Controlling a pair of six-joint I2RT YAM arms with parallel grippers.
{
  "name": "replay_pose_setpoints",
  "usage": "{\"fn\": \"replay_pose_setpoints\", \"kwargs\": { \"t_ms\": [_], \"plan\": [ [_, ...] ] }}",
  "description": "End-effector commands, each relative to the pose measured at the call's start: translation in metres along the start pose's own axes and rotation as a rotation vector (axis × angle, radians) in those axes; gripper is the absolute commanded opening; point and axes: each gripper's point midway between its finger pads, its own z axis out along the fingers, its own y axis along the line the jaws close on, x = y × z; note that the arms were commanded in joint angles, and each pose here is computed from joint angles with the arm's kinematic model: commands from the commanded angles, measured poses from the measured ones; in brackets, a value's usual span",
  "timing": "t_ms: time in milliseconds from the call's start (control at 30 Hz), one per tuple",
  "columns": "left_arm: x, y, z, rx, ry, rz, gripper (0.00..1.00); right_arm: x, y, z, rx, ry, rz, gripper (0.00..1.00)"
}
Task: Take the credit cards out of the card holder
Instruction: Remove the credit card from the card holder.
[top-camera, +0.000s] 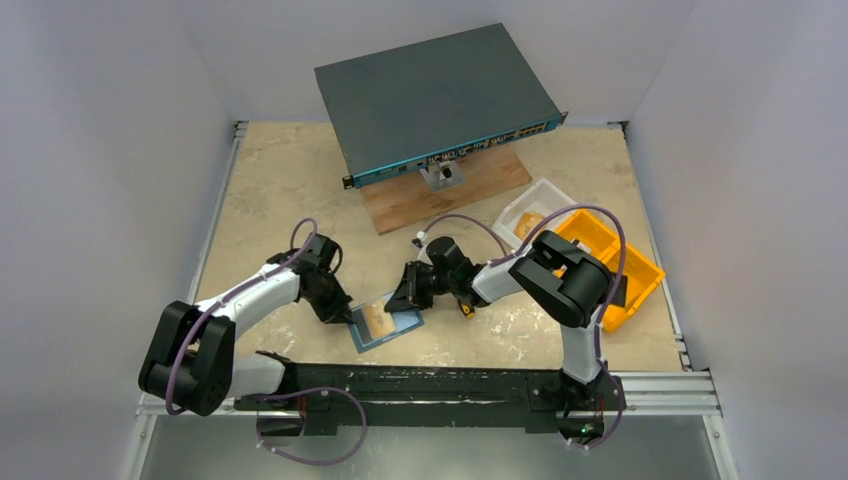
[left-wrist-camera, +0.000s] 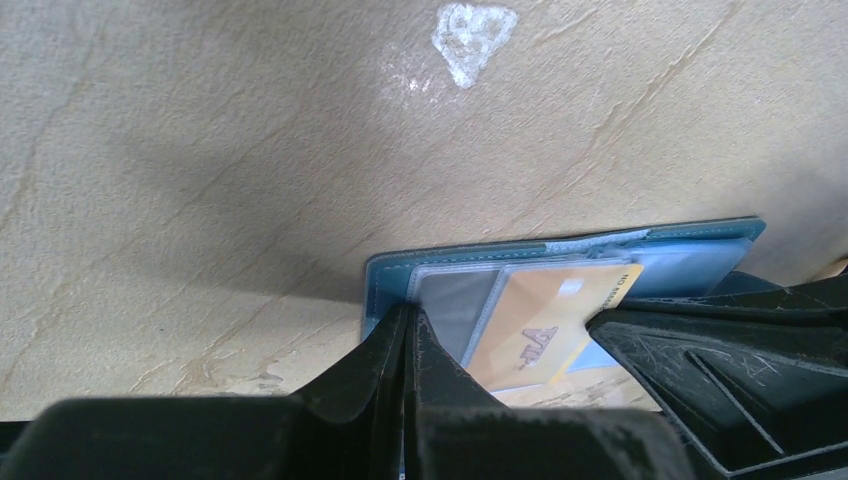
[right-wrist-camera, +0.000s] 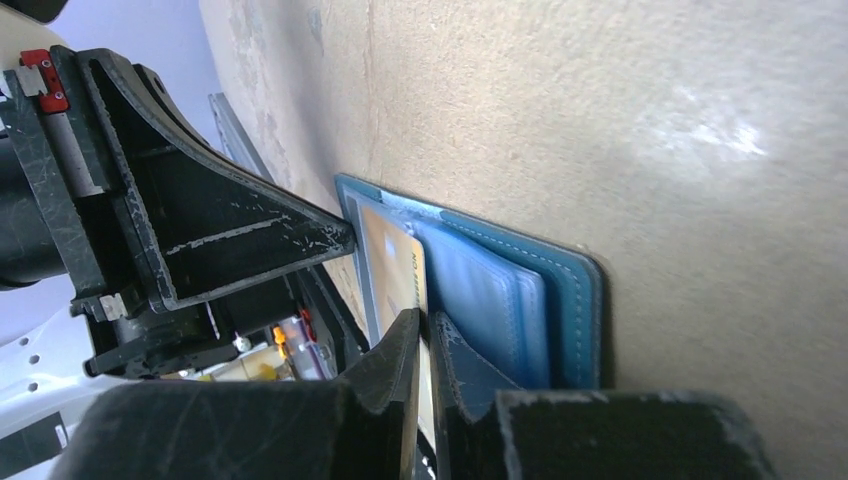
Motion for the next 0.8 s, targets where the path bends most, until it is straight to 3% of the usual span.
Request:
{"fn": "replay_pose_setpoints", "kwargs": {
  "t_ms": [0,767],
  "plan": [
    [-0.004,0.016,0.004,-0.076,-0.029,0.005,0.00,-0.013,-0.013,-0.012,0.053,-0.073,0.023,0.04],
    [-0.014,-0.011,-0.016,0.026,-0.057,0.147,0.00,-0.021,-0.004,-0.041,0.097,-0.162,-0.021,0.00]
  ]
}}
